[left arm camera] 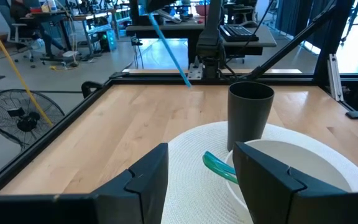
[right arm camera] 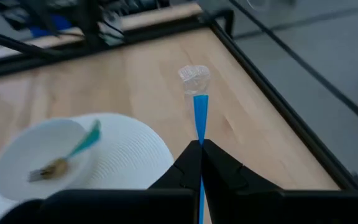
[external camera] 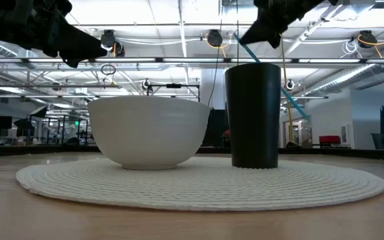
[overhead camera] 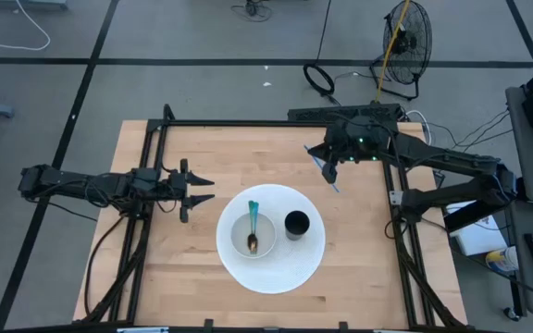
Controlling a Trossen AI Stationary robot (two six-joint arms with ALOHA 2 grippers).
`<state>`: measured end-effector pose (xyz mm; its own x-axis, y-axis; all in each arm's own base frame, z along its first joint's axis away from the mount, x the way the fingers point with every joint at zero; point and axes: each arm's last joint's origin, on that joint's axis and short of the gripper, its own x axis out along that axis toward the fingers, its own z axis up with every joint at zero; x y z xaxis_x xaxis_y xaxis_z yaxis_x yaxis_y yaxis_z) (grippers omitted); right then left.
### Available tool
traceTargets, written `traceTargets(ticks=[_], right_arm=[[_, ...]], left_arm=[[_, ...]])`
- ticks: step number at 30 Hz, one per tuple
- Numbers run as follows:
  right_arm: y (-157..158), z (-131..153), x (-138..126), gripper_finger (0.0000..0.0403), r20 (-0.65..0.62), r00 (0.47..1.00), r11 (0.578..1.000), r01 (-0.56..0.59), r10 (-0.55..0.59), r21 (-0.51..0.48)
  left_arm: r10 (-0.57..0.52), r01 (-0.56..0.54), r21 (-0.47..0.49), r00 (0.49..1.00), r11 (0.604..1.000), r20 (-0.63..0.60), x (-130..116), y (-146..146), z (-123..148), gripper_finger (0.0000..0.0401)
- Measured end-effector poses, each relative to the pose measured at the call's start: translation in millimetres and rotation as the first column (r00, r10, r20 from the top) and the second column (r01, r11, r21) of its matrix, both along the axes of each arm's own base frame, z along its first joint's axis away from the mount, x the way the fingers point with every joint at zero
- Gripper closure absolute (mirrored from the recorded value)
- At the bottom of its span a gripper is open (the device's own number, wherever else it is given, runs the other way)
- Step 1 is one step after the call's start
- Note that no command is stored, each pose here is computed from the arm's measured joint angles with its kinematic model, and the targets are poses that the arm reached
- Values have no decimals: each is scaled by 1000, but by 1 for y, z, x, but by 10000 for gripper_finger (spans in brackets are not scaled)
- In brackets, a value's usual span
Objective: Pick & Place Utensil
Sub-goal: Put the blue straw into the black cup
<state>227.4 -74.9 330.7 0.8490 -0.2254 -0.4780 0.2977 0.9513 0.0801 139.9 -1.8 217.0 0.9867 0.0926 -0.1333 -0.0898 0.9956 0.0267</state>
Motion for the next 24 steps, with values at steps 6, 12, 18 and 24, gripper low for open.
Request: traceTargets(ticks=[6,12,18,24], right_arm=[[17,8,9,403,80,992,993,-95,101,-69],[32,17,16,403,156,970,977,-164,184,-134],[46,24,19,403,208,944,957,-219,257,-190],[58,37,9,403,270,910,936,-250,315,-248]], left_arm=[[1,-1,-7,1000,1000,0,0,0,0,215],[2,-2,-10,1000,1000,1,0,0,0,215],[10,-10,-11,1000,1000,1,0,0,0,215],[12,-12,-13,1000,1000,1,0,0,0,215]])
